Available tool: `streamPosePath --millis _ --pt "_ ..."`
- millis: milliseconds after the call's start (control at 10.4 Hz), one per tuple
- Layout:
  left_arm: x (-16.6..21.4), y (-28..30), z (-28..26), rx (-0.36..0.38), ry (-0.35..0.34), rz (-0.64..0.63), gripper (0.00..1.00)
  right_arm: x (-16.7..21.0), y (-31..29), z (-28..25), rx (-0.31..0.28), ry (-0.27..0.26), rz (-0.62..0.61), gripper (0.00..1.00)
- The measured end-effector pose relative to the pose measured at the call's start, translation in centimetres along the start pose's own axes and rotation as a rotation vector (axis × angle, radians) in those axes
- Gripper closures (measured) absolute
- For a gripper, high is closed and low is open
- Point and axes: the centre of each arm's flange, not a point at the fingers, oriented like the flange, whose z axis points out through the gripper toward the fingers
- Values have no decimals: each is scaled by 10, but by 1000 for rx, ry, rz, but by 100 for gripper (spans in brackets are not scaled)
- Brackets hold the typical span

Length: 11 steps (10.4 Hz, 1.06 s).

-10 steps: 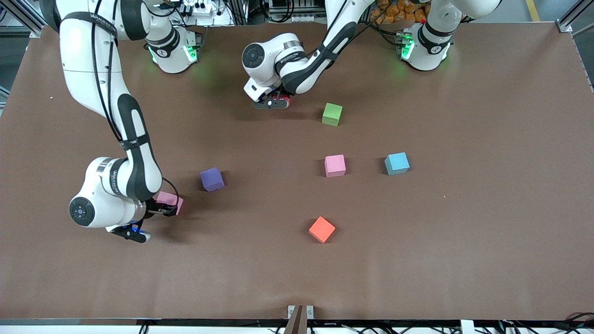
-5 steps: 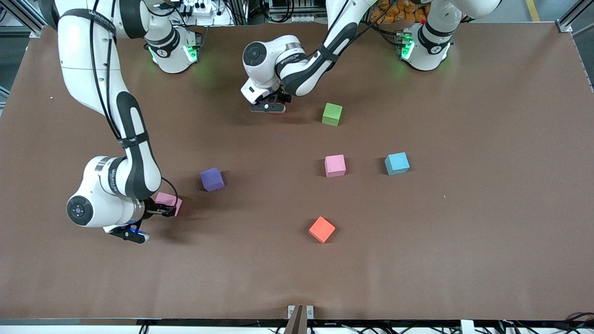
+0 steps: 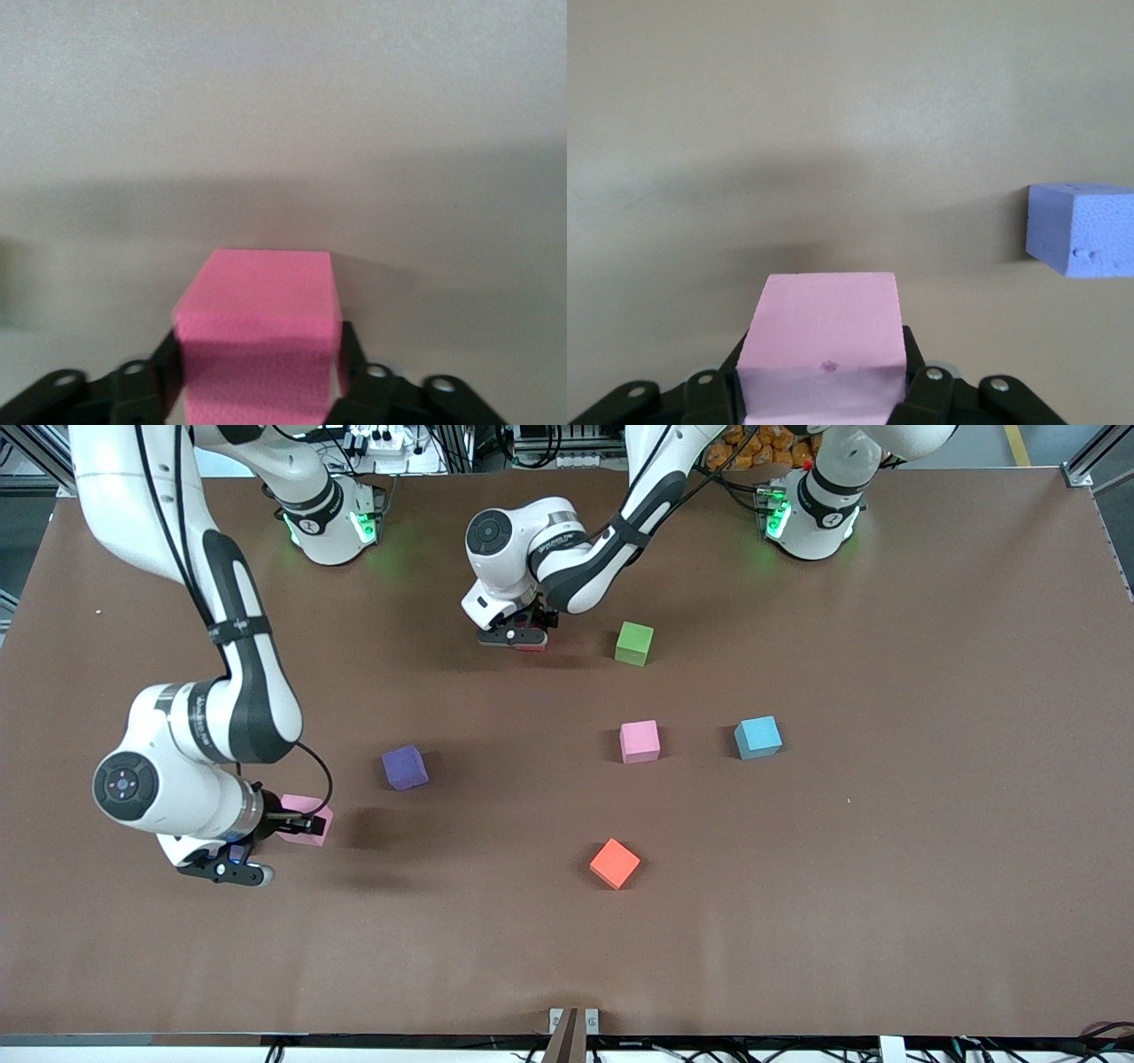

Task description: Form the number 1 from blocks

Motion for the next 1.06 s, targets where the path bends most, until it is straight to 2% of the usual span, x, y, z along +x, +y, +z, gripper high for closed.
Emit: streamPosePath --millis 97,193,386,483,676,869,1062 --pt "0 0 -1 -2 1 -27 5 -9 -15 -11 -4 17 11 37" --pt "0 1 -6 -4 7 -50 0 -17 -25 -19 6 28 21 37" --pt "8 -6 -31 15 33 -77 0 -30 -35 -26 26 47 48 37" --pt "28 -19 -51 21 61 -116 0 -38 -39 -26 32 50 54 37" --pt "100 -73 -93 7 102 -248 0 -61 -54 -29 44 37 59 37" --pt "181 -153 -106 27 137 -371 0 -100 -96 -38 68 16 75 37" --pt "222 -211 -97 62 134 -396 0 -154 -164 -38 71 0 79 37"
